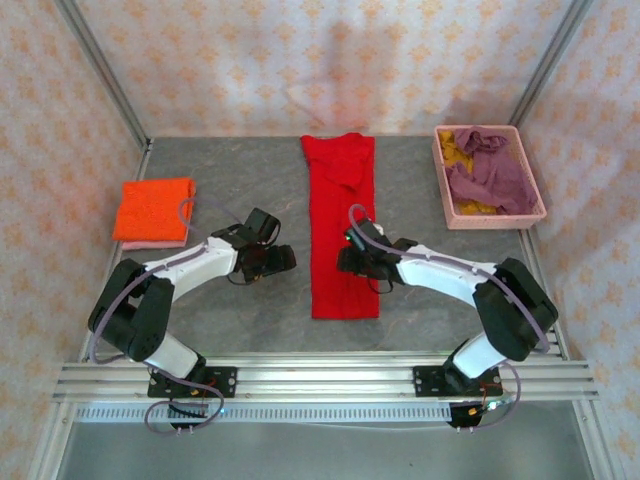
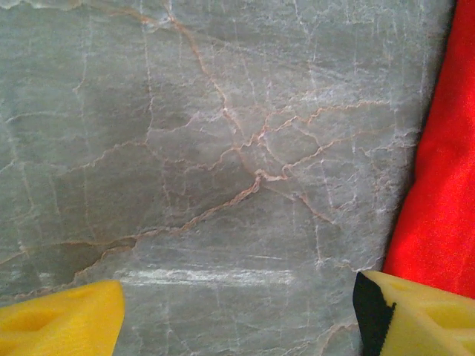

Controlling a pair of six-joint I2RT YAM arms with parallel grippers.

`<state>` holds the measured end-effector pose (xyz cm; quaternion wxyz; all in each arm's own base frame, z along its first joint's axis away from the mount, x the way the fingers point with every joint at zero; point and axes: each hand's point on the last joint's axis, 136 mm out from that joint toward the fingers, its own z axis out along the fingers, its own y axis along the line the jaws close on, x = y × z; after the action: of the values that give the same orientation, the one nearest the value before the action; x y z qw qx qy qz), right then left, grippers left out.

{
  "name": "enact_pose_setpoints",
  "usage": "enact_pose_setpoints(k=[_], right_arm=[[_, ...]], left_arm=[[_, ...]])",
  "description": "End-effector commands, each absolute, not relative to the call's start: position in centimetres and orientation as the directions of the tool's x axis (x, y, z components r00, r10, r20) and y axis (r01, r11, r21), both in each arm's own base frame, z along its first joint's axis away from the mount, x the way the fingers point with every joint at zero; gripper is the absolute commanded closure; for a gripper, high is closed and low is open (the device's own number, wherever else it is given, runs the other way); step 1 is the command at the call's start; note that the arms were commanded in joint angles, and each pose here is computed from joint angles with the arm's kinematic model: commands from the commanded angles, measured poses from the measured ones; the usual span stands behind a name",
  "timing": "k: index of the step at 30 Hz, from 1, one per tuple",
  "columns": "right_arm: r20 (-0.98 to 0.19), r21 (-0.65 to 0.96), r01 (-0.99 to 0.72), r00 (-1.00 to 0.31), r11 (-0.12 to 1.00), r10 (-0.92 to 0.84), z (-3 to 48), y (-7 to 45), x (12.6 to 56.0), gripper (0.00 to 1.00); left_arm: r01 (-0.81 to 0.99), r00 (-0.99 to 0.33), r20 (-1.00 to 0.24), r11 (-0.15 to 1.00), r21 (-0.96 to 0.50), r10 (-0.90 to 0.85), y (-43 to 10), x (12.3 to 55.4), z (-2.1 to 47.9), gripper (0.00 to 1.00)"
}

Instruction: Fold and stack the t-shirts

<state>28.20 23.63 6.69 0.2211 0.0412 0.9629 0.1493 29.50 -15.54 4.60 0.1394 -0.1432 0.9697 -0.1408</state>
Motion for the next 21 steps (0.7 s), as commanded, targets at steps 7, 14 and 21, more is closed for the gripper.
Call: enact_pose_setpoints(k=[7,14,21], right_arm=[[-0.376,0.117,0.027,-0.924,0.993,0.070,3.8,22.8,27.6,0.57],[-0.360,0.102,0.083,-0.926,0.991,0.115,3.6,20.5,27.4,0.87],[-0.353,0.133,0.181,-0.910,0.975,0.217,3.3,17.8,27.3,0.88]], left_arm=[[-0.220,-0.914,-0.256,0.915,-0.338,-0.314,-16.2,30.6,5.4,0.19],[-0.223,-0.913,-0.257,0.916,-0.334,-0.316,-16.0,30.4,5.2,0.19],[-0.222,-0.912,-0.258,0.912,-0.344,-0.319,-16.3,30.5,5.3,0.19]])
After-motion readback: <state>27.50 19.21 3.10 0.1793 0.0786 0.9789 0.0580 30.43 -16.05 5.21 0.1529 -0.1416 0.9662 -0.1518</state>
